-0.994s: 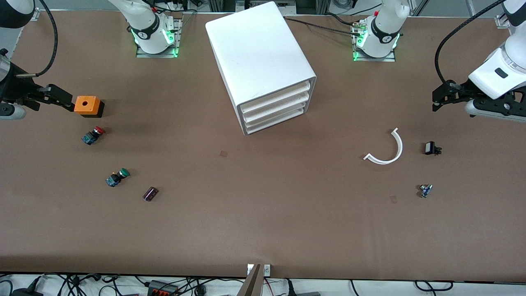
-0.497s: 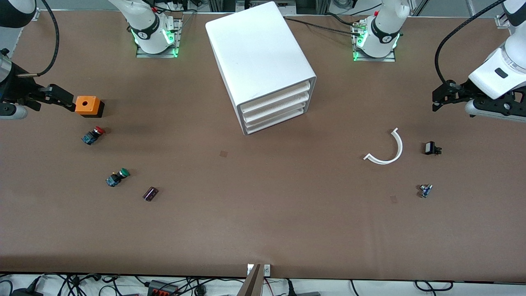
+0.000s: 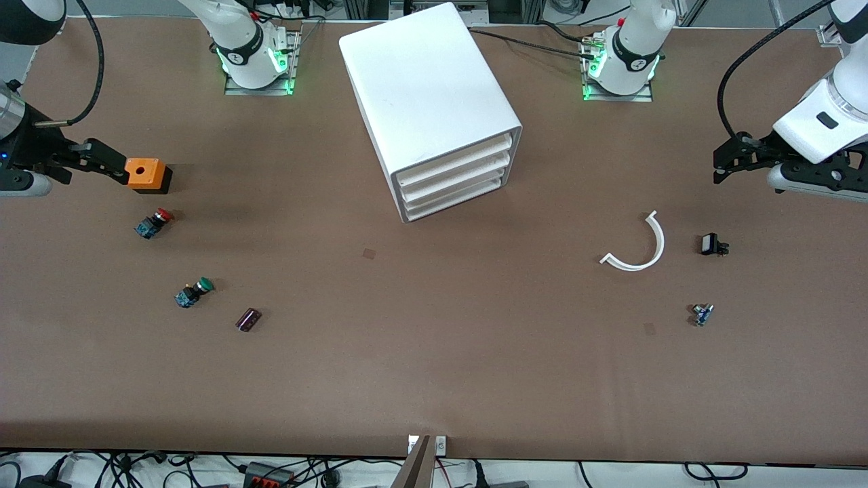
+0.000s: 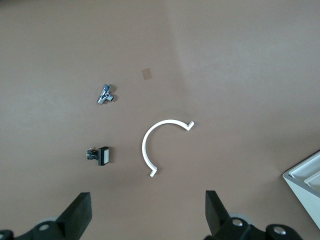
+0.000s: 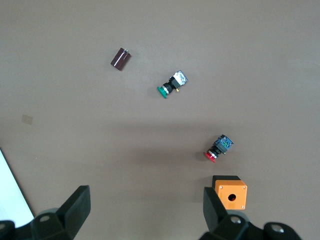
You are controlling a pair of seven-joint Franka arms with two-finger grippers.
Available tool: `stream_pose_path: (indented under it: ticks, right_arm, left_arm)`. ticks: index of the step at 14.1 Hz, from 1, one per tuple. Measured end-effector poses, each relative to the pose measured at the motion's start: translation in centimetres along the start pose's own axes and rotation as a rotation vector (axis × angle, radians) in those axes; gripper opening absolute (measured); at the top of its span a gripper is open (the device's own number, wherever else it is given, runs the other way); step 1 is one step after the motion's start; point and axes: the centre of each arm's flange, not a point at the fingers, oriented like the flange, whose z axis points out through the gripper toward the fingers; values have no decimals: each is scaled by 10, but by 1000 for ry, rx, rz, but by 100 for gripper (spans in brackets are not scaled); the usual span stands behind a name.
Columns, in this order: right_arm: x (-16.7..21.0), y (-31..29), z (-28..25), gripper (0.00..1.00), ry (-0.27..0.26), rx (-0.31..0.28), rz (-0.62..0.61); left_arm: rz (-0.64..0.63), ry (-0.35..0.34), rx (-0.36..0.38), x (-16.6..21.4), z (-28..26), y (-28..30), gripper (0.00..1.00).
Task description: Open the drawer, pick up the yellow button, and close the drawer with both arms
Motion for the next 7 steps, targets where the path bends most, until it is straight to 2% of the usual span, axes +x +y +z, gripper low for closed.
stream_pose_path:
  ticks: [7]
  right_arm:
    - [1, -1, 0, 100, 6, 0, -1]
  left_arm:
    - [0, 0, 0, 0, 0, 0, 100]
